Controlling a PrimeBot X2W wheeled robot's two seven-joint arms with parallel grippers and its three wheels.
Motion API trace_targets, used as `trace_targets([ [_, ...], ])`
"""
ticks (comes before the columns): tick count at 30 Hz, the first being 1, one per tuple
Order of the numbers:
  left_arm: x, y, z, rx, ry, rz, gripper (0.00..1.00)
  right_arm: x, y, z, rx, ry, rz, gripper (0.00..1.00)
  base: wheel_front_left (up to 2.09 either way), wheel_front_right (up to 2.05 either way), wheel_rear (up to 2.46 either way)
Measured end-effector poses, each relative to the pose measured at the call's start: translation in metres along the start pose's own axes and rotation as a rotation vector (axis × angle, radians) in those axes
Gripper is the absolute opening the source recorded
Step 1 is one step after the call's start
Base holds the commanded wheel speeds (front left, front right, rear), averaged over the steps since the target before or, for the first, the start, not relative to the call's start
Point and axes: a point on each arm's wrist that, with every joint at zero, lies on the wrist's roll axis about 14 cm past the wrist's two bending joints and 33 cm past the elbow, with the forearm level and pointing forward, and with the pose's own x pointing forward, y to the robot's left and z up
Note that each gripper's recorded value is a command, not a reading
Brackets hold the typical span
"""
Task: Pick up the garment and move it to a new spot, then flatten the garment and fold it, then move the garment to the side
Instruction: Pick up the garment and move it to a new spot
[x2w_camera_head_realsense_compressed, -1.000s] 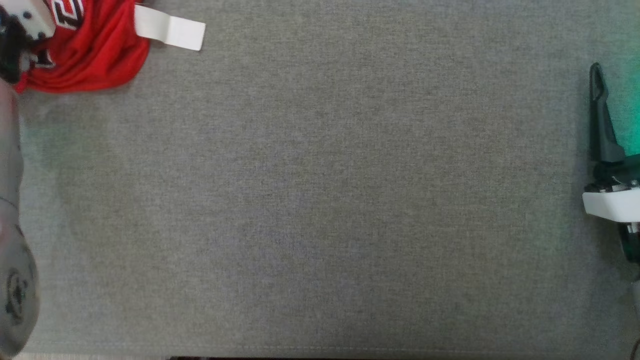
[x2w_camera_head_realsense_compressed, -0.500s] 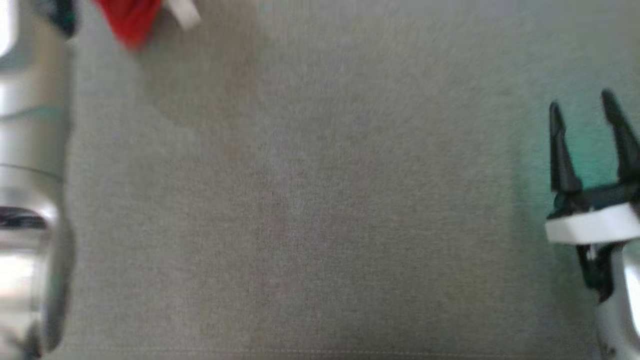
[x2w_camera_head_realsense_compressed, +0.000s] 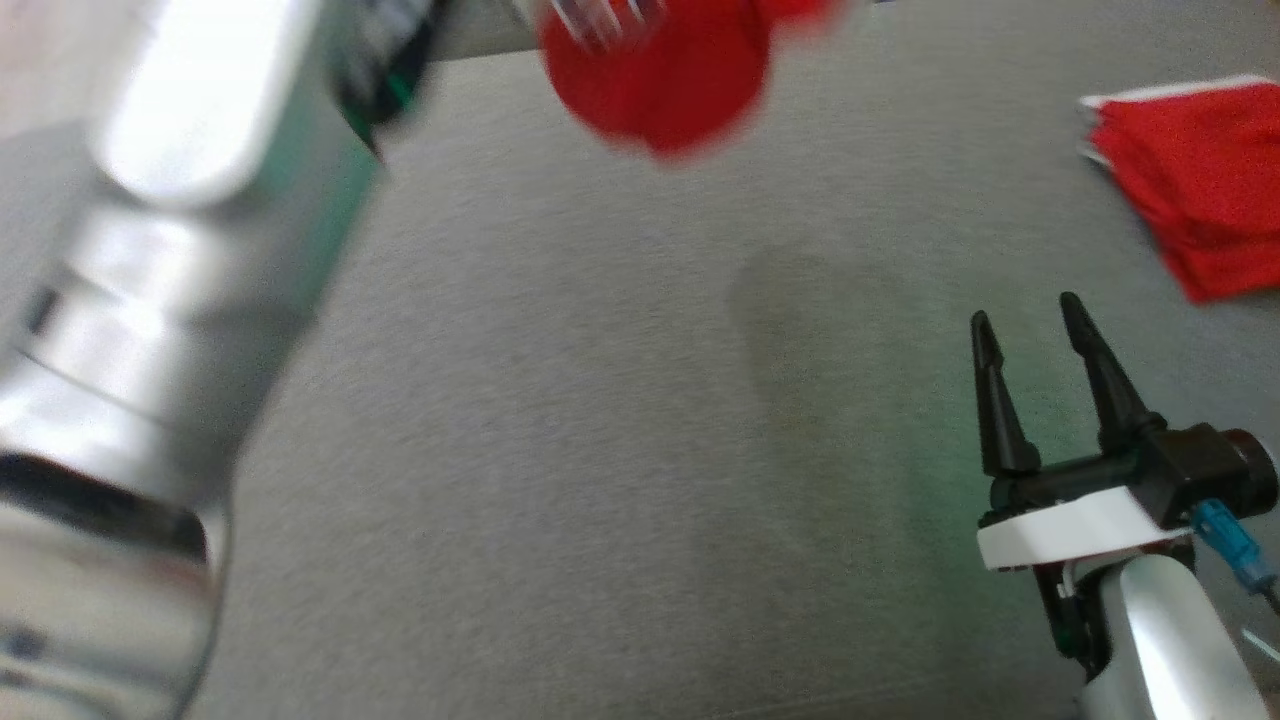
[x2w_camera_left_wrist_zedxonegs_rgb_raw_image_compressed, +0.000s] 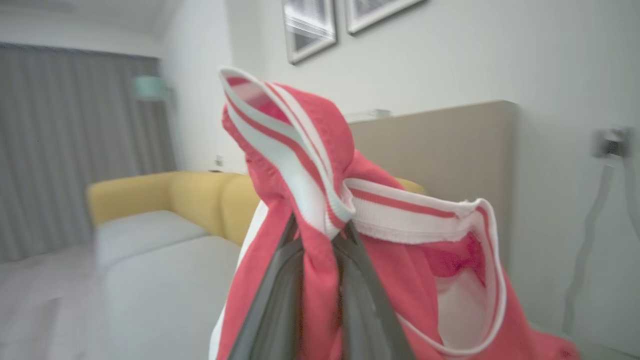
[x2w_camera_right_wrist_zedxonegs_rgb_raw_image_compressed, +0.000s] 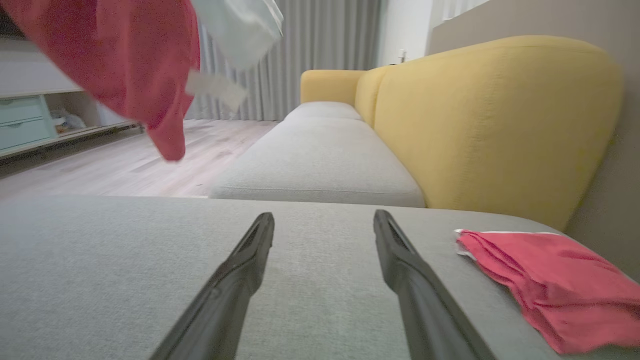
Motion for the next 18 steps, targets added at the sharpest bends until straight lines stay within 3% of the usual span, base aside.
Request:
trace_targets([
  [4, 0.0, -0.075, -0.057, -0.066, 0.12, -0.19, 0.0, -0.016, -0.017, 0.006, 0.002, -0.012, -0.068, 1.0, 0.0, 0.0, 0.0],
  [9, -0.033, -0.12, -0.161, -0.101, 0.335, -0.291, 0.0, -0.031, -0.033, 0.008, 0.008, -0.01, -0.137, 1.0, 0.0, 0.0, 0.0],
  [11, -0.053, -0.122, -0.204, -0.125, 0.405, -0.277, 1.0, -0.036, -0.036, 0.004, 0.01, 0.003, -0.154, 1.0, 0.0, 0.0, 0.0],
  [15, -0.087, -0.119, -0.259, -0.158, 0.44, -0.185, 1.0, -0.042, -0.043, -0.004, 0.015, 0.032, -0.186, 1.0, 0.0, 0.0, 0.0],
  [18, -0.101, -0.112, -0.268, -0.216, 0.438, -0.059, 1.0, -0.042, -0.045, -0.011, 0.025, 0.052, -0.198, 1.0, 0.0, 0.0, 0.0],
])
